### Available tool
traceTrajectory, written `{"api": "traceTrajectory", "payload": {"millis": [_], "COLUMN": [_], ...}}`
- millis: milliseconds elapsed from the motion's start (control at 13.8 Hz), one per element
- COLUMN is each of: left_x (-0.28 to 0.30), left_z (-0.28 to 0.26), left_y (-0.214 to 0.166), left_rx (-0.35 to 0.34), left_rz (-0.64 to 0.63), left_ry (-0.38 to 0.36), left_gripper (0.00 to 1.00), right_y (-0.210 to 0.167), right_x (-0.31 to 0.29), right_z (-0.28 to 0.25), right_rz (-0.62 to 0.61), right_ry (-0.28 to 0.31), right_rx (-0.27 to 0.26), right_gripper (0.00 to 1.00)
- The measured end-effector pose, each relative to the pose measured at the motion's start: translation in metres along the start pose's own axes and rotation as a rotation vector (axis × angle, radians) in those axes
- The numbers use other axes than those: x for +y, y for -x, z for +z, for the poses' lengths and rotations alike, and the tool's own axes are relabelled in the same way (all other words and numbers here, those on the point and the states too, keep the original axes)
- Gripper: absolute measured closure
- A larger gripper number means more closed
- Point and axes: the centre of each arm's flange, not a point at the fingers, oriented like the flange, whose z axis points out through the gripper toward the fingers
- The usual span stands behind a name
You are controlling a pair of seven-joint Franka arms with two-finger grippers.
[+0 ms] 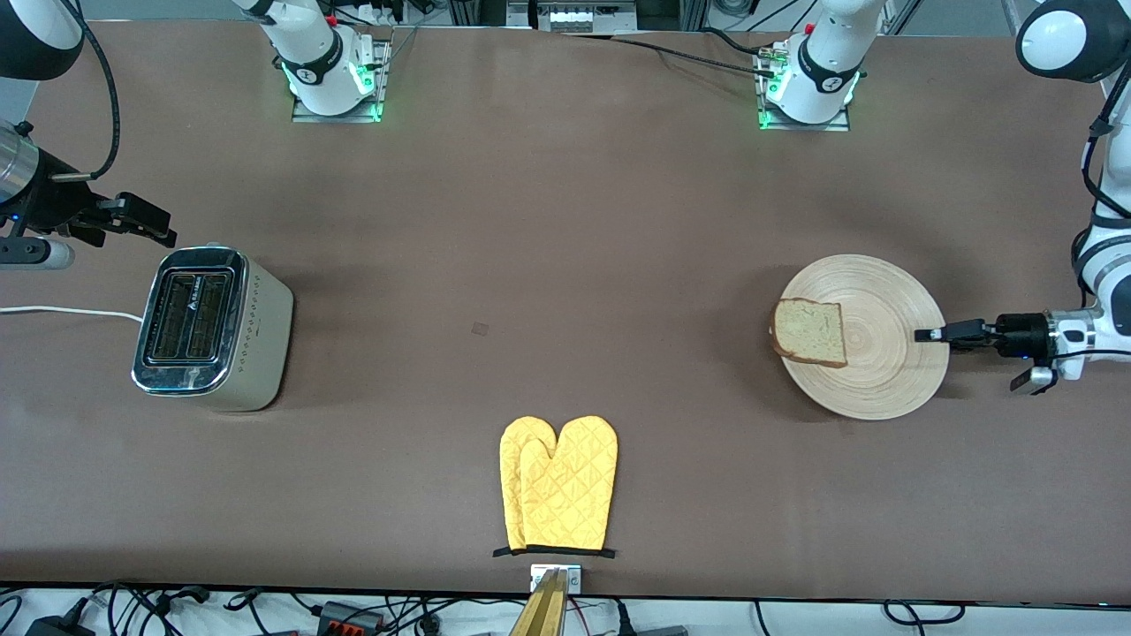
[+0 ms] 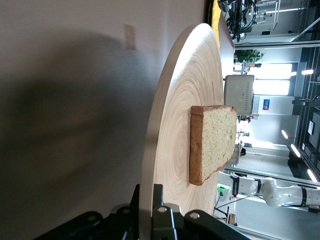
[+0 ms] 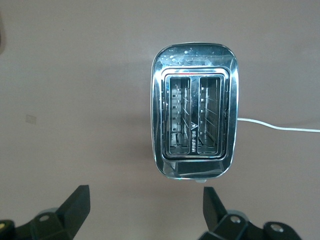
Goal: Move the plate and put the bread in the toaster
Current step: 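Slide the wooden plate with the left gripper toward the toaster, then push the plate further with the left gripper while the right gripper reaches the bread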
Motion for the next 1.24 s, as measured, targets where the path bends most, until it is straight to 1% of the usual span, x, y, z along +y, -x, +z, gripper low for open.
{"api": "traceTrajectory", "payload": {"millis": [73, 218, 291, 363, 509, 581, 654, 727, 799, 872, 945, 1235], "left_x": [0.013, 0.047, 0.061, 0.073, 0.099, 0.112, 0.122, 0.129, 0.134, 0.138, 0.143, 0.185], "left_z": [0.014, 0.039, 0.054, 0.072, 0.121, 0.145, 0.165, 0.182, 0.199, 0.217, 0.236, 0.318], "left_y": [-0.012, -0.039, -0.048, -0.052, -0.048, -0.041, -0.033, -0.025, -0.018, -0.013, -0.012, -0.012], "left_rx": [-0.018, -0.029, -0.020, 0.003, 0.061, 0.065, 0.055, 0.044, 0.045, 0.058, 0.074, 0.132], "left_rz": [-0.007, -0.024, -0.029, -0.033, -0.059, -0.072, -0.080, -0.092, -0.111, -0.128, -0.130, -0.106], "left_ry": [-0.010, -0.076, -0.113, -0.137, -0.127, -0.114, -0.101, -0.077, -0.036, 0.004, 0.019, -0.016], "left_gripper": [0.91, 0.91, 0.91, 0.91, 0.91, 0.91, 0.91, 0.91, 0.91, 0.91, 0.91, 0.91], "right_y": [0.000, -0.001, -0.001, -0.002, -0.008, -0.012, -0.016, -0.020, -0.023, -0.024, -0.025, -0.025], "right_x": [-0.001, -0.010, -0.017, -0.023, -0.030, -0.033, -0.036, -0.039, -0.042, -0.044, -0.044, -0.031], "right_z": [0.000, 0.002, 0.005, 0.009, 0.020, 0.029, 0.039, 0.048, 0.055, 0.059, 0.059, 0.054], "right_rz": [-0.001, -0.017, -0.029, -0.038, -0.051, -0.056, -0.061, -0.066, -0.071, -0.074, -0.074, -0.053], "right_ry": [0.000, 0.001, 0.001, 0.001, 0.002, 0.002, 0.002, 0.002, 0.003, 0.003, 0.003, 0.004], "right_rx": [-0.001, -0.005, -0.010, -0.015, -0.024, -0.035, -0.048, -0.060, -0.069, -0.074, -0.074, -0.058], "right_gripper": [0.00, 0.00, 0.00, 0.00, 0.00, 0.00, 0.00, 0.00, 0.00, 0.00, 0.00, 0.00]}}
